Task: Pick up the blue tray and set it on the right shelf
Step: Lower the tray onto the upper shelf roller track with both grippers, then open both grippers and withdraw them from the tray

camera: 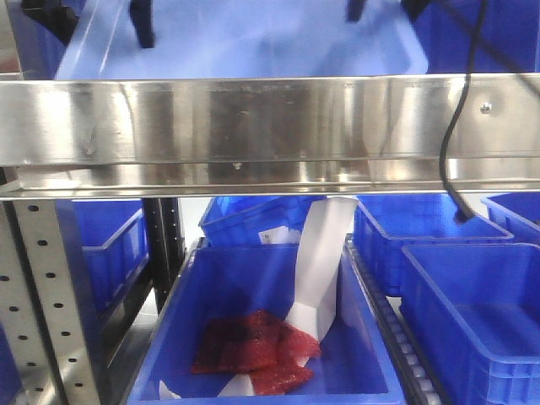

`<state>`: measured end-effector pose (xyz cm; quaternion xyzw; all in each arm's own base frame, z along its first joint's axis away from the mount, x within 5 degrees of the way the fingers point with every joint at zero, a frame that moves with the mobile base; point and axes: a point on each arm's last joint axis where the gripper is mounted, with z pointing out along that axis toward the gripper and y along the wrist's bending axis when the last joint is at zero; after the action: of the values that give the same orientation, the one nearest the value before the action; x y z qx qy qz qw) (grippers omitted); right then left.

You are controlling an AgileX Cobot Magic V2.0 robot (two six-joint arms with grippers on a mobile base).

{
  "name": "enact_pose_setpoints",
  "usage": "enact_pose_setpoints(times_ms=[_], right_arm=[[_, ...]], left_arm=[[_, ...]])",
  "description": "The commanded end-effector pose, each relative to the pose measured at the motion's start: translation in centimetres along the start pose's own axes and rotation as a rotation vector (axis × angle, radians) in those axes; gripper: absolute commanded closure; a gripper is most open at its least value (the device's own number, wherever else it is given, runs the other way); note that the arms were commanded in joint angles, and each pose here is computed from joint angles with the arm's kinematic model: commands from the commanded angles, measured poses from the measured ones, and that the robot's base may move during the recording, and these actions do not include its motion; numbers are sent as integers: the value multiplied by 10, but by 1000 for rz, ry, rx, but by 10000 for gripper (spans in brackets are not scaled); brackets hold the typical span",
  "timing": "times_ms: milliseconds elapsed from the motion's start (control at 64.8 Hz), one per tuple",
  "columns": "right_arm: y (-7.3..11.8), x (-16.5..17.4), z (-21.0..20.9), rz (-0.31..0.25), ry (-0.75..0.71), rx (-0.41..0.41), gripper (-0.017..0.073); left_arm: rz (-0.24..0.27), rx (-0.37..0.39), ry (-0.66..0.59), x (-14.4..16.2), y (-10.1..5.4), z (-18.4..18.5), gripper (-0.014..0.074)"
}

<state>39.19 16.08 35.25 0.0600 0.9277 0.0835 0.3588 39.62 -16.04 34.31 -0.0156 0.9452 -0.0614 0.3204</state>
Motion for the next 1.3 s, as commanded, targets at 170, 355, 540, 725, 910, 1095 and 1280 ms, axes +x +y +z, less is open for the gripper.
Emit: enact_pose_setpoints(times_ms=[170, 355, 540, 725, 910, 1095, 1280], right_arm=[[4, -20, -27, -32, -152, -40, 28], [-3, -24, -26, -22, -157, -21, 28], [-2, -24, -26, -23, -168, -30, 76], [-1, -26, -27, -24, -188, -45, 405], [6, -30, -36, -38, -206, -107, 507], [11, -46, -92, -63, -282, -217, 507], [3, -44, -131, -56, -357, -253, 507]], left_arm=[[-26, 22, -122, -18, 7, -36, 118], [-41, 6, -124, -21, 16, -35, 118], [-48, 21, -122, -21, 14, -35, 181], [-55, 38, -130, -22, 12, -35, 564], [-90, 98, -118, -21, 8, -40, 624], [-67, 182, -208, -22, 3, -94, 624], [-59, 232, -288, -11, 7, -141, 624]])
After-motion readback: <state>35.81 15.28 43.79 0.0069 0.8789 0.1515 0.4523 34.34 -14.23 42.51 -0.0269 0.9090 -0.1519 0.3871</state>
